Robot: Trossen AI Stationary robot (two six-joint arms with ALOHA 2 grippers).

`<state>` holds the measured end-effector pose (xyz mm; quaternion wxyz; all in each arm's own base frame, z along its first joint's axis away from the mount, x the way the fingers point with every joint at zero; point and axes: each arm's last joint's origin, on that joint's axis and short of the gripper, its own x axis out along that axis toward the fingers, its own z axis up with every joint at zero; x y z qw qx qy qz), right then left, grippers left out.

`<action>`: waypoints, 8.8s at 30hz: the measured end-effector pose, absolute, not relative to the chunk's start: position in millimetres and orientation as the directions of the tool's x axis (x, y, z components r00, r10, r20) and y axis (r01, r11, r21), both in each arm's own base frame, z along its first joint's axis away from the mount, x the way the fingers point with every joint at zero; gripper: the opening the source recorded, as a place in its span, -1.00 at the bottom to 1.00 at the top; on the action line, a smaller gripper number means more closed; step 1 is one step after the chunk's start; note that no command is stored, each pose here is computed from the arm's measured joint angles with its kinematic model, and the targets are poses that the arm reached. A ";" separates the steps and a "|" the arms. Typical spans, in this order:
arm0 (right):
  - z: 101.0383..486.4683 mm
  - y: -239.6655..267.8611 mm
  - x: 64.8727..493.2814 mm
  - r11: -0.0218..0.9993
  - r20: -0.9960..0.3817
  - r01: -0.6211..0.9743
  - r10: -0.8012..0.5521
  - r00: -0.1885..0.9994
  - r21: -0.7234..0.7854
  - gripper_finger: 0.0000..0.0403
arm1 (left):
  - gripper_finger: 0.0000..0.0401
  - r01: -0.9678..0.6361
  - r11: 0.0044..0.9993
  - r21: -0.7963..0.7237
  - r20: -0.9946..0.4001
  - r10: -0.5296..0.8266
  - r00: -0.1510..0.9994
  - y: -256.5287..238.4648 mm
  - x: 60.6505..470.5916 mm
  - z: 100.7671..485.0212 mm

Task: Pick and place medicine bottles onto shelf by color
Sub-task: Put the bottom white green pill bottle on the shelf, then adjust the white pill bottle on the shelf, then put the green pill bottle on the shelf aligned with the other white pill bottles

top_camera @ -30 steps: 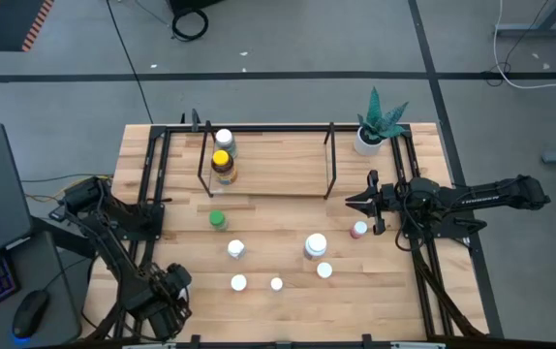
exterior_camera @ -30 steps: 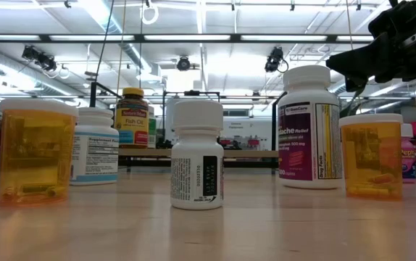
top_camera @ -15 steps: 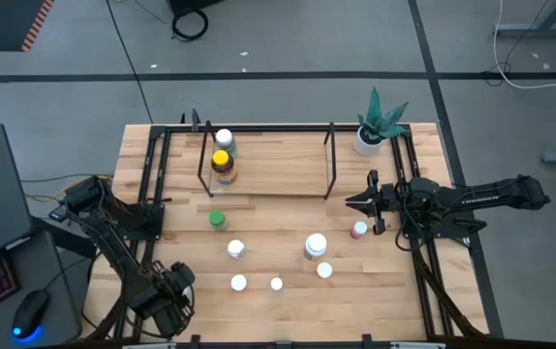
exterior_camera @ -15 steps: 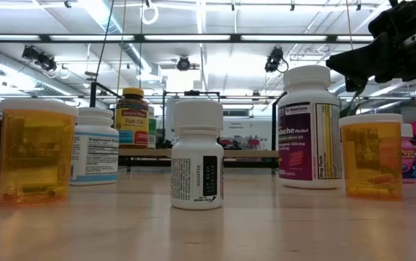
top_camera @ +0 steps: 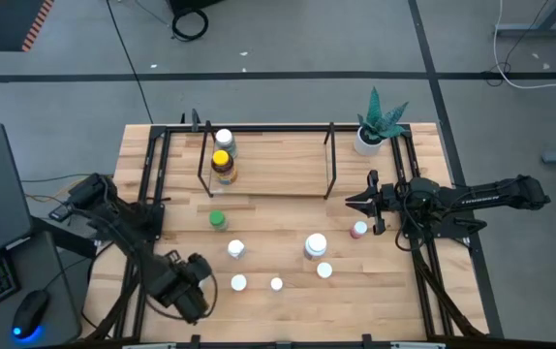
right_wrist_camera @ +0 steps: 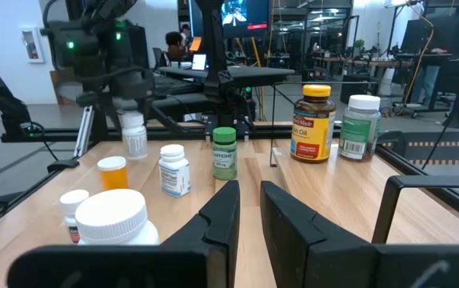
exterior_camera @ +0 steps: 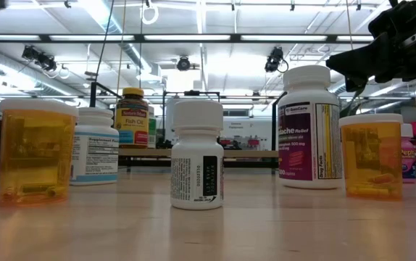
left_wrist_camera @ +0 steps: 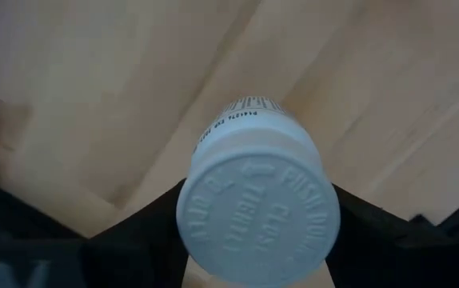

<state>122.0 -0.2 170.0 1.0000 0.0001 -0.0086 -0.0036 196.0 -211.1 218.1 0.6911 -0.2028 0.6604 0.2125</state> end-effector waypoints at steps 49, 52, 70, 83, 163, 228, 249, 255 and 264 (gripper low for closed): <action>170.3 -0.2 122.0 1.000 0.020 0.008 -0.008 1.000 0.000 -0.69 | 0.14 -0.710 0.698 -0.091 -0.881 0.276 0.384 204.5 367.9 310.5; 170.3 -0.2 122.0 1.000 0.020 0.008 -0.008 1.000 0.000 -0.69 | 0.14 -0.727 0.683 -0.070 -0.911 0.254 0.326 214.5 371.3 289.2; 170.9 -0.2 121.9 1.000 0.026 0.008 -0.008 1.000 0.000 -0.69 | 0.16 -0.731 0.672 0.119 -0.983 0.185 0.011 225.1 356.7 248.7; 170.9 -0.2 121.9 1.000 0.026 0.008 -0.008 1.000 0.000 -0.69 | 0.16 -0.629 0.753 0.193 -0.973 0.229 -0.025 222.9 361.1 243.4; 170.9 -0.2 122.0 1.000 0.026 0.007 -0.007 1.000 0.000 -0.69 | 0.15 -0.397 0.824 0.405 -0.901 0.433 -0.020 194.8 398.3 264.7; 172.3 -0.2 121.9 1.000 0.041 0.007 -0.007 0.999 0.000 -0.69 | -0.01 -0.241 0.931 0.273 -0.952 0.298 0.070 -72.9 271.7 256.3; 172.5 -0.2 121.9 1.000 0.042 0.007 -0.007 0.999 0.001 -0.69 | 0.29 -0.279 0.941 0.190 -0.959 0.238 0.150 -31.5 260.3 254.1; 173.1 -0.1 121.9 1.000 0.048 0.007 -0.007 0.999 0.001 -0.69 | 0.29 -0.147 0.967 0.209 -0.961 0.230 0.152 -33.3 260.2 254.0; 173.1 -0.1 121.9 1.000 0.049 0.007 -0.007 0.999 0.001 -0.69 | 0.30 -0.050 0.974 0.219 -0.963 0.224 0.150 -30.7 260.7 254.0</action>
